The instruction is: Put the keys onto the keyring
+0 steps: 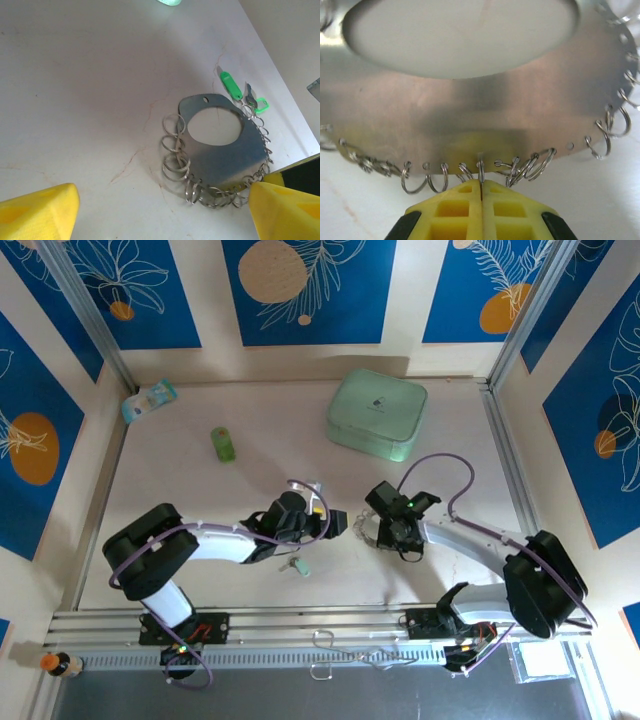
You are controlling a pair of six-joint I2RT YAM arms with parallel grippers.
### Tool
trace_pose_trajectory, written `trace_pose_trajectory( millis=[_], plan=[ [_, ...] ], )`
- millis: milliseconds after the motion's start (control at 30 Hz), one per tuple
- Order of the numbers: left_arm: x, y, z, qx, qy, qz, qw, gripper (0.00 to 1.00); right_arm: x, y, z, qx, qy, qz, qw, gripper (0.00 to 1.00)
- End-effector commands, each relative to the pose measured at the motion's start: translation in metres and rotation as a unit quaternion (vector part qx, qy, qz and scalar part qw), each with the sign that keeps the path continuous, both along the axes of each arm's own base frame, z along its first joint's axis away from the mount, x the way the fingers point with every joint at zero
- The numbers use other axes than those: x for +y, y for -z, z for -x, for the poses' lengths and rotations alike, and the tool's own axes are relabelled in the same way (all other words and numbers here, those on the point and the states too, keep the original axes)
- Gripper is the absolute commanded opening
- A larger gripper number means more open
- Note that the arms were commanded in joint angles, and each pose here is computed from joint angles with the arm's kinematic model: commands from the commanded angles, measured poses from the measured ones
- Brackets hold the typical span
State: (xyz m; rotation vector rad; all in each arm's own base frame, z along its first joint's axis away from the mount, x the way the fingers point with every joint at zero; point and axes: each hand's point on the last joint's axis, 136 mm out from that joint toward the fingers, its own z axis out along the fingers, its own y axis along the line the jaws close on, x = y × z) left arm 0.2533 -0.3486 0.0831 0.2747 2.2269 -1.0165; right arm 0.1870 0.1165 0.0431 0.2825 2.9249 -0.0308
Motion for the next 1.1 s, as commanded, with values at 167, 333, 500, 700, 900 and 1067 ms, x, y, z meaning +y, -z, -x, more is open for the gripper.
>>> trace_pose_trajectory(
  millis=[167,333,500,700,900,1067],
  plan=[
    [0.005,-0.013,0.002,-0.016,-0.010,0.012,1.000,0.87,0.015,0.007,0.006,0.024,-0.011,-0.018,0.999,0.00],
    [0.006,-0.012,0.003,-0.018,-0.010,0.009,1.000,0.87,0.010,0.010,0.012,0.034,-0.006,-0.023,0.999,0.16],
    [0.006,-0.016,0.002,-0.022,-0.010,0.011,1.000,0.87,-0.004,-0.006,0.007,0.014,0.010,-0.025,1.000,0.31],
    [0.007,-0.019,0.001,-0.029,-0.011,0.006,0.999,0.87,-0.035,-0.016,0.006,-0.002,0.071,-0.056,0.996,0.31],
    [0.004,-0.018,0.000,-0.026,-0.008,0.008,1.000,0.87,-0.030,-0.016,0.000,-0.009,0.085,-0.119,0.989,0.30],
    [0.005,-0.017,0.000,-0.024,-0.011,0.006,1.000,0.87,0.000,-0.024,-0.024,-0.024,0.032,-0.169,0.985,0.29]
  ],
)
